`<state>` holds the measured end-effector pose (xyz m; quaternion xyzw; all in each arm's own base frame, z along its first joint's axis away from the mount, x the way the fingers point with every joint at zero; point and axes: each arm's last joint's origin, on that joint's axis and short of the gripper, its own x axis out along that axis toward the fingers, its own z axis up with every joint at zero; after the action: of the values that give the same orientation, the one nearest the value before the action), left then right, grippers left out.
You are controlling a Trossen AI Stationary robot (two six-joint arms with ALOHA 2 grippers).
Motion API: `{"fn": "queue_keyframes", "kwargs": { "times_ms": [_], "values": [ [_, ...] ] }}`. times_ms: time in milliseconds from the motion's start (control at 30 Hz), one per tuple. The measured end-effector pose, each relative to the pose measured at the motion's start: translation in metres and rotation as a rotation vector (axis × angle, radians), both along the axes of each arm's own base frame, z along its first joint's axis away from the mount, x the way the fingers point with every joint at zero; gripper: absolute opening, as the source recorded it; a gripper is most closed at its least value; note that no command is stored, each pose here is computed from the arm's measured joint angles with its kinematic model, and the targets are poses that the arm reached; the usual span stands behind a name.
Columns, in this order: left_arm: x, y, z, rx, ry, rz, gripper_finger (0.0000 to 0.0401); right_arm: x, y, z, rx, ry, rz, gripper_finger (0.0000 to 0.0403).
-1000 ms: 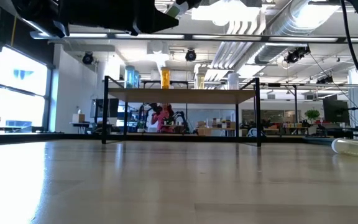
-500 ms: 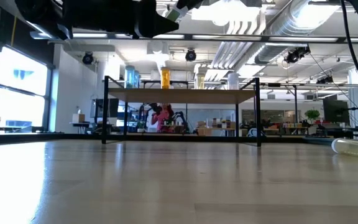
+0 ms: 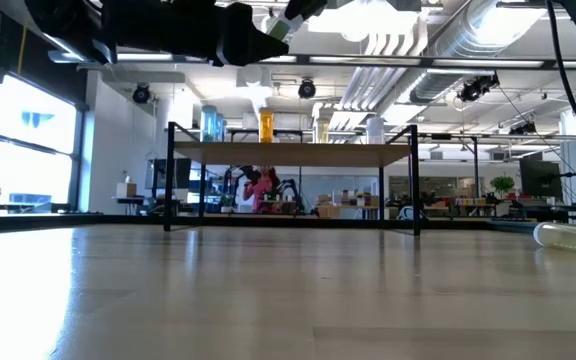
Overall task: Pick and place medicine bottles onto shelf by color
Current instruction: Put the white pill bottle on the shelf aligned with the other white pill bottle
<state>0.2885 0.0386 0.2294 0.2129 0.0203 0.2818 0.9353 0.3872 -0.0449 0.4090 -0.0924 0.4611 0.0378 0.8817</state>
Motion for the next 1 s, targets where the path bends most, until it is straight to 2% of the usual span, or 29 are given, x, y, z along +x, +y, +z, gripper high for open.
{"fn": "queue_keyframes", "kwargs": {
  "times_ms": [133, 267, 500, 767, 1000],
  "values": [
    [0.000, 0.001, -0.002, -0.044, -0.001, 0.027, 0.0235, -0.002, -0.002, -0.004, -0.063, 0.053, -0.046, 0.0126],
    [-0.001, 0.001, -0.004, -0.055, 0.006, 0.094, 0.0242, -0.008, -0.008, -0.006, -0.107, 0.115, -0.102, 0.0126],
    [-0.004, -0.008, -0.001, -0.035, 0.026, 0.170, 0.0243, -0.020, -0.030, -0.011, -0.062, 0.208, -0.229, 0.0125],
    [-0.008, -0.020, 0.000, 0.018, 0.103, 0.265, 0.0243, -0.031, -0.054, -0.018, -0.037, 0.282, -0.291, 0.0125],
    [-0.008, -0.026, -0.008, 0.010, 0.177, 0.222, 0.0243, -0.047, -0.062, -0.036, 0.003, 0.379, -0.311, 0.0125]
  ]
}}
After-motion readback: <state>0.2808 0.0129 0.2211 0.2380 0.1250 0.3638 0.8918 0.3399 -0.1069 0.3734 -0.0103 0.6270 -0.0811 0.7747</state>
